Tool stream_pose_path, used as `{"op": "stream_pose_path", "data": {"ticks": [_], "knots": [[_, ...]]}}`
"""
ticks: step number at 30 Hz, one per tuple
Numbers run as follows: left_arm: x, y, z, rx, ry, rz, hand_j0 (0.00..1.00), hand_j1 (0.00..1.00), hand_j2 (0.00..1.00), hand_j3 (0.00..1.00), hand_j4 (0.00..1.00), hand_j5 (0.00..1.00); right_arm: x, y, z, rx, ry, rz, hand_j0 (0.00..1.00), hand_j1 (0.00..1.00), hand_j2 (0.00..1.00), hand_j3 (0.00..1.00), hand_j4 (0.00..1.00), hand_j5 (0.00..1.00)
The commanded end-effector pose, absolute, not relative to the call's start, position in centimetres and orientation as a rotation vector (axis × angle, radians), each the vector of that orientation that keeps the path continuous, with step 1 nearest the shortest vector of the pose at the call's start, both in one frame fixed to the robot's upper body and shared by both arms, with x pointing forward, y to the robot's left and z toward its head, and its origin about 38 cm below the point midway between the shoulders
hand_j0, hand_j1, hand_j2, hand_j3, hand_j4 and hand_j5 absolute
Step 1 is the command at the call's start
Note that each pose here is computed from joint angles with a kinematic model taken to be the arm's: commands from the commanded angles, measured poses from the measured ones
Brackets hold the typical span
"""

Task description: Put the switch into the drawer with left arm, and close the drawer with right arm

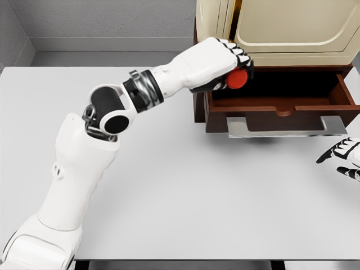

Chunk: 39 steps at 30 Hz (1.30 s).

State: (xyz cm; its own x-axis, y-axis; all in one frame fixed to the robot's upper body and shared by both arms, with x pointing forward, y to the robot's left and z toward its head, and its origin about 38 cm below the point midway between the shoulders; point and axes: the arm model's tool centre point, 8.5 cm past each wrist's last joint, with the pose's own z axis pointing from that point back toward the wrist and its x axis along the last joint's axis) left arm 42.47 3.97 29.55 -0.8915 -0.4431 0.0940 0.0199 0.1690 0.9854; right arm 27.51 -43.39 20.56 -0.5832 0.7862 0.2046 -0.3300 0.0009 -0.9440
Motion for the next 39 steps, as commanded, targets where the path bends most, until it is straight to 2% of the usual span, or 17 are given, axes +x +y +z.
{"op": "stream_pose_path", "data": {"ticks": [1, 21, 22, 24, 25, 27, 30, 33, 37, 39], "knots": [[42.4, 3.9, 29.6, 0.397, -2.096, -1.771, 0.82, 0.82, 0.82, 0.82, 0.82, 0.82, 27.5, -43.4, 20.6, -0.497, -1.451, 1.701, 0.62, 0.62, 0.62, 0.62, 0.62, 0.62], [41.3, 3.8, 30.5, 0.431, -2.135, -1.780, 0.84, 0.84, 0.84, 0.84, 0.84, 0.84, 27.5, -43.9, 20.3, -0.499, -1.436, 1.692, 0.62, 0.62, 0.62, 0.62, 0.62, 0.62], [40.7, 3.7, 31.2, 0.440, -2.166, -1.777, 0.85, 0.85, 0.85, 0.85, 0.85, 0.85, 27.5, -43.9, 20.3, -0.499, -1.437, 1.690, 0.62, 0.62, 0.62, 0.62, 0.62, 0.62], [38.8, 3.7, 32.8, 0.464, -2.251, -1.767, 0.98, 0.98, 0.98, 0.98, 0.98, 0.98, 27.7, -44.1, 20.3, -0.506, -1.436, 1.686, 0.62, 0.62, 0.62, 0.62, 0.62, 0.62], [38.6, 4.1, 32.9, 0.460, -2.266, -1.758, 1.00, 1.00, 1.00, 1.00, 1.00, 1.00, 27.7, -44.1, 20.3, -0.507, -1.434, 1.685, 0.62, 0.62, 0.62, 0.62, 0.62, 0.62], [38.5, 7.6, 32.8, 0.475, -2.329, -1.848, 1.00, 1.00, 1.00, 1.00, 1.00, 1.00, 27.8, -44.1, 20.3, -0.509, -1.437, 1.683, 0.62, 0.62, 0.62, 0.62, 0.62, 0.62], [39.8, 17.1, 32.9, 0.559, -2.289, -1.639, 1.00, 1.00, 1.00, 1.00, 1.00, 1.00, 27.9, -44.0, 20.4, -0.510, -1.442, 1.683, 0.61, 0.61, 0.61, 0.61, 0.61, 0.61], [38.7, 27.5, 32.3, 0.658, -2.192, -1.472, 1.00, 1.00, 1.00, 1.00, 1.00, 1.00, 27.9, -44.0, 20.4, -0.512, -1.450, 1.675, 0.61, 0.61, 0.61, 0.61, 0.61, 0.61], [35.8, 37.8, 30.0, 0.798, -2.018, -1.277, 1.00, 1.00, 1.00, 1.00, 1.00, 1.00, 28.7, -43.7, 19.9, -0.499, -1.456, 1.671, 0.61, 0.61, 0.61, 0.61, 0.61, 0.61], [35.3, 41.9, 27.9, 0.815, -1.900, -1.212, 1.00, 1.00, 1.00, 1.00, 1.00, 1.00, 29.0, -43.9, 19.6, -0.500, -1.448, 1.668, 0.61, 0.61, 0.61, 0.61, 0.61, 0.61]]}}
